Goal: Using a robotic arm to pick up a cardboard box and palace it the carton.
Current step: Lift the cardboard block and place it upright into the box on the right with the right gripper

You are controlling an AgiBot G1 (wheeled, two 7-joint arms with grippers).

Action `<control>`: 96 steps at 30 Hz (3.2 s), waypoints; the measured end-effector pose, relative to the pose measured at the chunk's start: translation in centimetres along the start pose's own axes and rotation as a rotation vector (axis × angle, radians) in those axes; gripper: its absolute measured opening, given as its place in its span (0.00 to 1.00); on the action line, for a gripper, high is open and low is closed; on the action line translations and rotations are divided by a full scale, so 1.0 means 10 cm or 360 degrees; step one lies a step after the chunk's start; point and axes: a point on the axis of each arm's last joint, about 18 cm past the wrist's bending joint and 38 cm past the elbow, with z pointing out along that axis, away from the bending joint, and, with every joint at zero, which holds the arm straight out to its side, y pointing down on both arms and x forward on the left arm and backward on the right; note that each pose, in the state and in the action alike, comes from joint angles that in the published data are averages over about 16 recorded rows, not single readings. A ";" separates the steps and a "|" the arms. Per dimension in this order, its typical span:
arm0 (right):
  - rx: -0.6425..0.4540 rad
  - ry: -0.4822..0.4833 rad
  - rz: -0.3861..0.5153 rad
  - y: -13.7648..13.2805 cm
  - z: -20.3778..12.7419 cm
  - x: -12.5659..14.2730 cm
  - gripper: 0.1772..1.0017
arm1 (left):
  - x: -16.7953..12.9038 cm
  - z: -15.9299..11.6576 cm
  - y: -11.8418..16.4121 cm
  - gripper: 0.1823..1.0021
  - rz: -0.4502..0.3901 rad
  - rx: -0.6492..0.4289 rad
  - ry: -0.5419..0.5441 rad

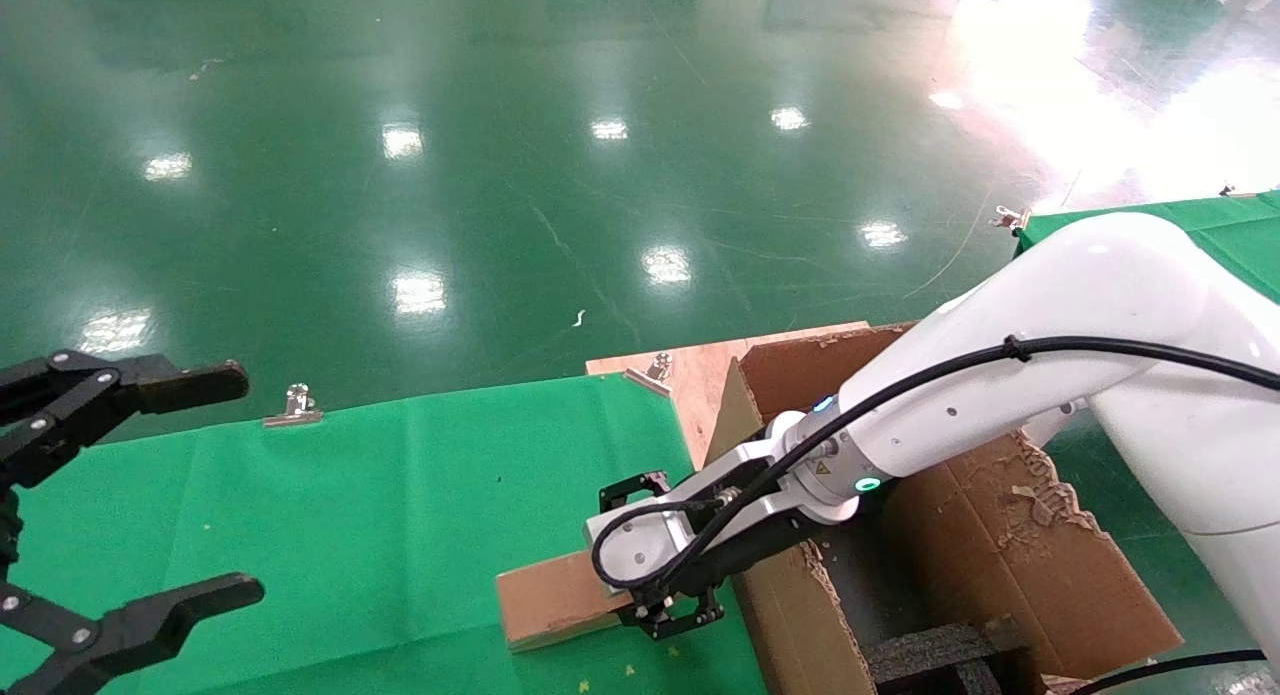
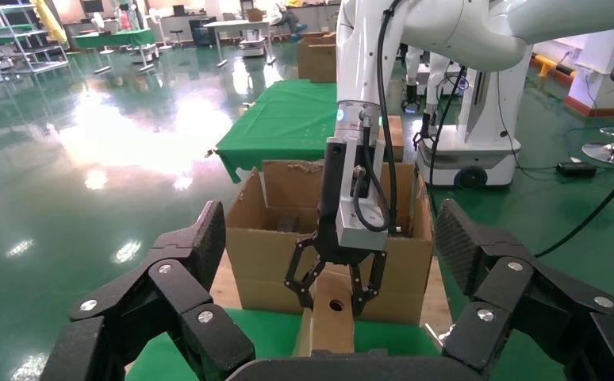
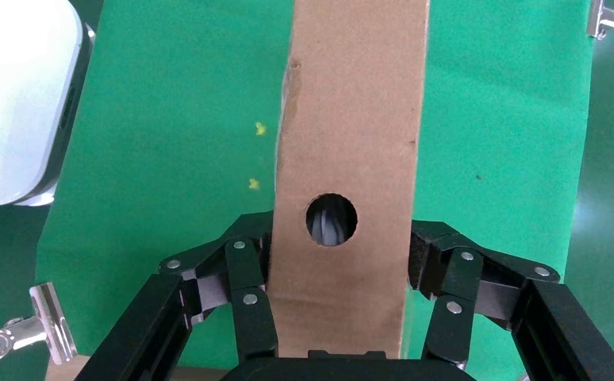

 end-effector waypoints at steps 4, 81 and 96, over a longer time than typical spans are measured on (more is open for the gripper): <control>0.0002 0.0039 0.0004 0.00 -0.11 0.07 0.25 | 0.00 0.00 0.00 0.92 0.0000 0.0000 0.0000; -0.0191 0.0916 0.1691 1.79 -2.53 -1.01 0.16 | 0.00 0.00 0.00 1.00 -0.0001 0.0000 -0.0001; -0.0093 0.1004 0.2056 1.93 -2.46 -1.14 0.15 | 0.00 0.00 0.00 1.00 -0.0001 0.0001 -0.0002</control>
